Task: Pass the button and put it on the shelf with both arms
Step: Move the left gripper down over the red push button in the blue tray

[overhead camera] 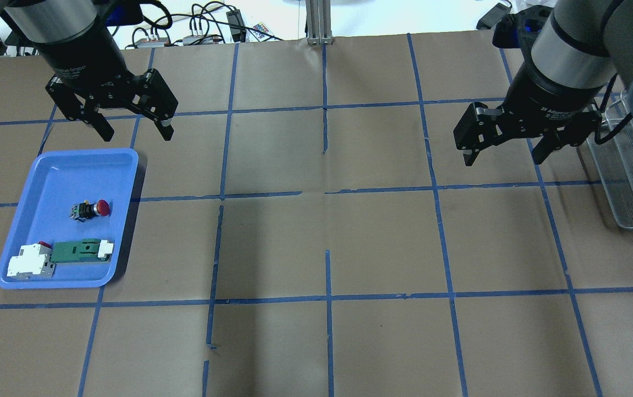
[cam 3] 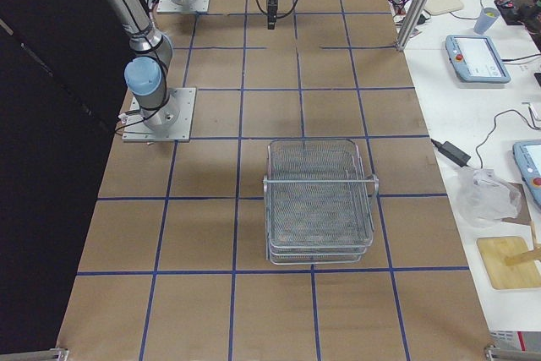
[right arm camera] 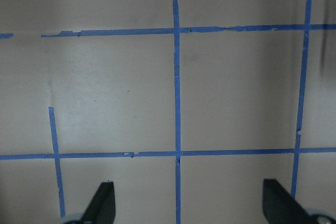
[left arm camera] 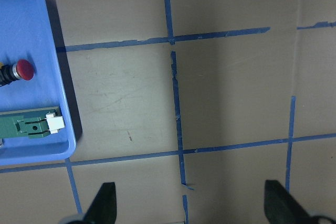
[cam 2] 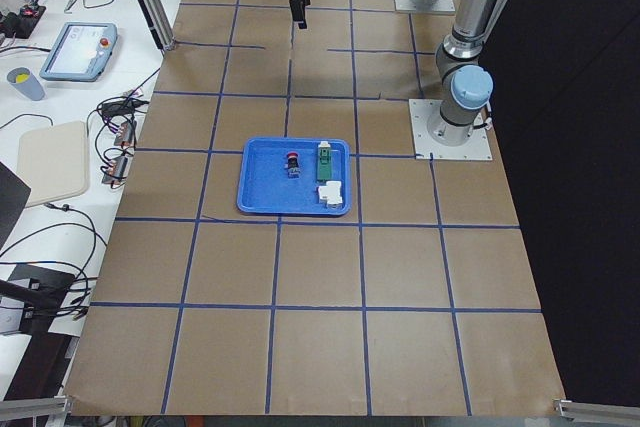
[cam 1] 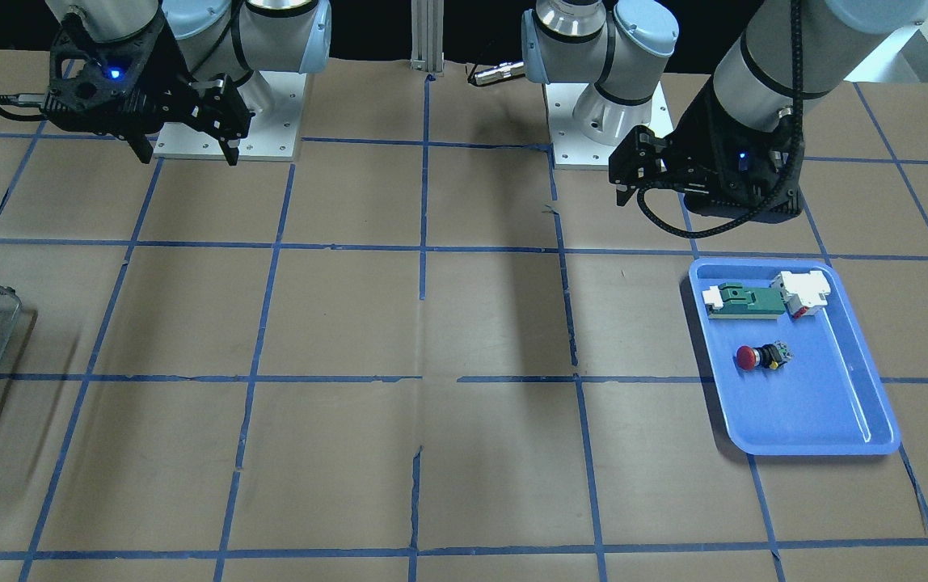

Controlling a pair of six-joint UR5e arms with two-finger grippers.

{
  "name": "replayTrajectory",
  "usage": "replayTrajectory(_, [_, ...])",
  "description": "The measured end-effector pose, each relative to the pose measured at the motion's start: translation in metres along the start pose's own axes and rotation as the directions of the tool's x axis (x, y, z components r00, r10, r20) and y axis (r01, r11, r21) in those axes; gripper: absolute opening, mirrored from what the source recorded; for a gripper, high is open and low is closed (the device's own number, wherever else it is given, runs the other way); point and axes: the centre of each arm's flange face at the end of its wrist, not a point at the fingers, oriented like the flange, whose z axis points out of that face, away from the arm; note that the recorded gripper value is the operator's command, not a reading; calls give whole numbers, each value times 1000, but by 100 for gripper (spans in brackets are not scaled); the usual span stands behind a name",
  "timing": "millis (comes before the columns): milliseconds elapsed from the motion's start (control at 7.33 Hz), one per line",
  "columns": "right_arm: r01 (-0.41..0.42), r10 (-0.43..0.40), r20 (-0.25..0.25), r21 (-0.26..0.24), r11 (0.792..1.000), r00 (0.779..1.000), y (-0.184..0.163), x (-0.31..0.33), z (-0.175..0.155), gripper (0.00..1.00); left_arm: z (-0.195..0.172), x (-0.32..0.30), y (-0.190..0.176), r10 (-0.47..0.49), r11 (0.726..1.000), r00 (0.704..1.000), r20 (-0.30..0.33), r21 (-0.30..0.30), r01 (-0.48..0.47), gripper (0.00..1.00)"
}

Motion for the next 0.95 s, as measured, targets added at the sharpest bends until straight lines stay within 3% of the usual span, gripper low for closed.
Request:
replayTrajectory(273, [1,-1,0,3,1000,1000,0,0,-1,100,-1,-9,-3,27,1000,1000,-3,8,-27,100])
replayTrajectory(545, [1,-1,1,4,1000,1000,0,0,-1,100,4,-59,-16,97,995,995,-23,13,-97,100])
replayTrajectory(955, [2,-2,1,4,1000,1000,0,0,-1,100,29,-137,-36,325,945,945,-26,38,-324,100])
